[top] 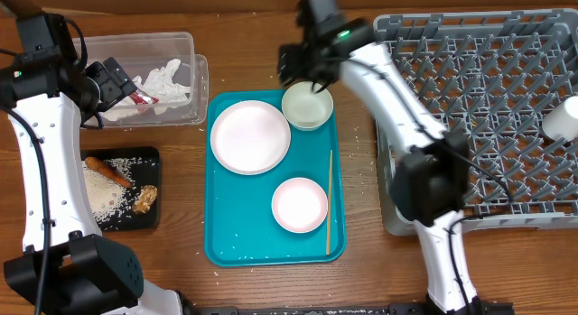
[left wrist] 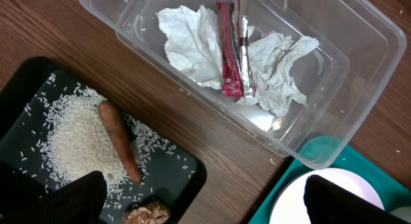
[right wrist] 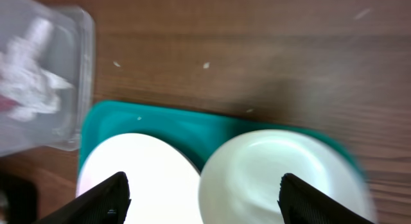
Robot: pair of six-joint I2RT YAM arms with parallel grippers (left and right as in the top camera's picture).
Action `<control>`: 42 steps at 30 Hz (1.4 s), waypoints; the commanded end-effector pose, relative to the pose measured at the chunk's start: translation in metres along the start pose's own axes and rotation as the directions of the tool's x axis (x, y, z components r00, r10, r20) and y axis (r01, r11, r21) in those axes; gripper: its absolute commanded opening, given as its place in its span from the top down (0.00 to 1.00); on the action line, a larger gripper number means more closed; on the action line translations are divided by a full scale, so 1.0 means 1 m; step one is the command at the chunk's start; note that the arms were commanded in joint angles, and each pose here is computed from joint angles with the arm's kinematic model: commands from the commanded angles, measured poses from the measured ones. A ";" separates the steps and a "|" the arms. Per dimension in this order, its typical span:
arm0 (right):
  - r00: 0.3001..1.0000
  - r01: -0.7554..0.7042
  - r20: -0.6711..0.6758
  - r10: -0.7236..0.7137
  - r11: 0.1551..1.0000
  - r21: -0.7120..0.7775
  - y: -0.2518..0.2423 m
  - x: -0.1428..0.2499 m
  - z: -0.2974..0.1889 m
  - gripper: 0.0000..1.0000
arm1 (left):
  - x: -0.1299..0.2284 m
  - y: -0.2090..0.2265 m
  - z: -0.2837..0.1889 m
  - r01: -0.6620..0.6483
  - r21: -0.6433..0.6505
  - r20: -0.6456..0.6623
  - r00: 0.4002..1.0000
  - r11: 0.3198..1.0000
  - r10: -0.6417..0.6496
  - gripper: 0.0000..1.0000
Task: Sort waste into correct bins and load items into the dishwasher
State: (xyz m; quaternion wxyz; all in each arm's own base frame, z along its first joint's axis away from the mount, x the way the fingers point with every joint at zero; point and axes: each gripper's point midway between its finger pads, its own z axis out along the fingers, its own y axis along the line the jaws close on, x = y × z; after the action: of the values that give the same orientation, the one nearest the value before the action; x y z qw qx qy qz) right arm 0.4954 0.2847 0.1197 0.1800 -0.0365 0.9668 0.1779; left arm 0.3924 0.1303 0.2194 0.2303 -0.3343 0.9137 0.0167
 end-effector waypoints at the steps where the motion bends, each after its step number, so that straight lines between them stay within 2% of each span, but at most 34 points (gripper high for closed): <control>1: 0.999 -0.025 -0.021 0.026 0.998 0.050 0.004 0.015 0.029 0.25 | 0.001 0.001 0.003 0.019 -0.002 -0.008 1.000 1.000 -0.019 0.00; 5: 0.997 -0.067 -0.019 0.070 0.990 0.120 0.007 0.029 0.052 0.30 | 0.001 0.001 0.003 0.019 -0.003 -0.007 1.000 1.000 -0.019 0.00; 9: 0.996 -0.092 0.016 0.091 0.972 0.214 -0.004 0.033 0.060 0.30 | 0.001 0.001 0.003 0.019 -0.002 -0.008 1.000 1.000 -0.019 0.00; 14: 0.995 -0.099 0.018 0.097 0.970 0.222 -0.007 0.034 0.066 0.37 | 0.001 0.001 0.003 0.019 -0.003 -0.007 1.000 1.000 -0.019 0.00; 19: 0.993 -0.114 0.004 0.116 0.963 0.246 -0.015 0.041 0.081 0.40 | 0.001 0.001 0.003 0.019 -0.002 -0.008 1.000 1.000 -0.019 0.00; 22: 0.993 -0.114 0.003 0.116 0.962 0.246 -0.015 0.041 0.083 0.47 | 0.001 0.001 0.003 0.019 -0.003 -0.007 1.000 1.000 -0.019 0.00; 26: 0.993 -0.114 0.006 0.116 0.963 0.243 -0.014 0.040 0.082 0.62 | 0.001 0.001 0.003 0.019 -0.003 -0.007 1.000 1.000 -0.019 0.00; 31: 0.993 -0.116 0.025 0.113 0.966 0.230 -0.006 0.030 0.067 0.78 | 0.001 0.001 0.003 0.019 -0.003 -0.007 1.000 1.000 -0.019 0.00; 34: 0.993 -0.119 0.044 0.112 0.969 0.216 0.000 0.021 0.054 0.96 | 0.001 0.001 0.003 0.019 -0.003 -0.007 1.000 1.000 -0.019 0.00; 39: 0.990 -0.133 0.080 0.119 0.971 0.196 0.006 0.005 0.018 0.96 | 0.001 0.001 0.003 0.019 -0.003 -0.007 1.000 1.000 -0.019 0.00; 41: 0.987 -0.140 0.108 0.122 0.973 0.182 0.008 -0.005 -0.005 0.96 | 0.001 0.001 0.003 0.019 -0.003 -0.007 1.000 1.000 -0.019 0.00; 42: 0.979 -0.156 0.157 0.131 0.975 0.158 0.008 -0.021 -0.039 0.96 | 0.001 0.001 0.003 0.019 -0.003 -0.007 1.000 1.000 -0.019 0.00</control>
State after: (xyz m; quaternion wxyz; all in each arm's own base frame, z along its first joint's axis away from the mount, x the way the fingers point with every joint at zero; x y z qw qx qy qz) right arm 0.4837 0.2932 0.0654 0.1610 0.0447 0.9837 0.0658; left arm 0.3924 0.1303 0.2194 0.2303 -0.3343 0.9137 0.0167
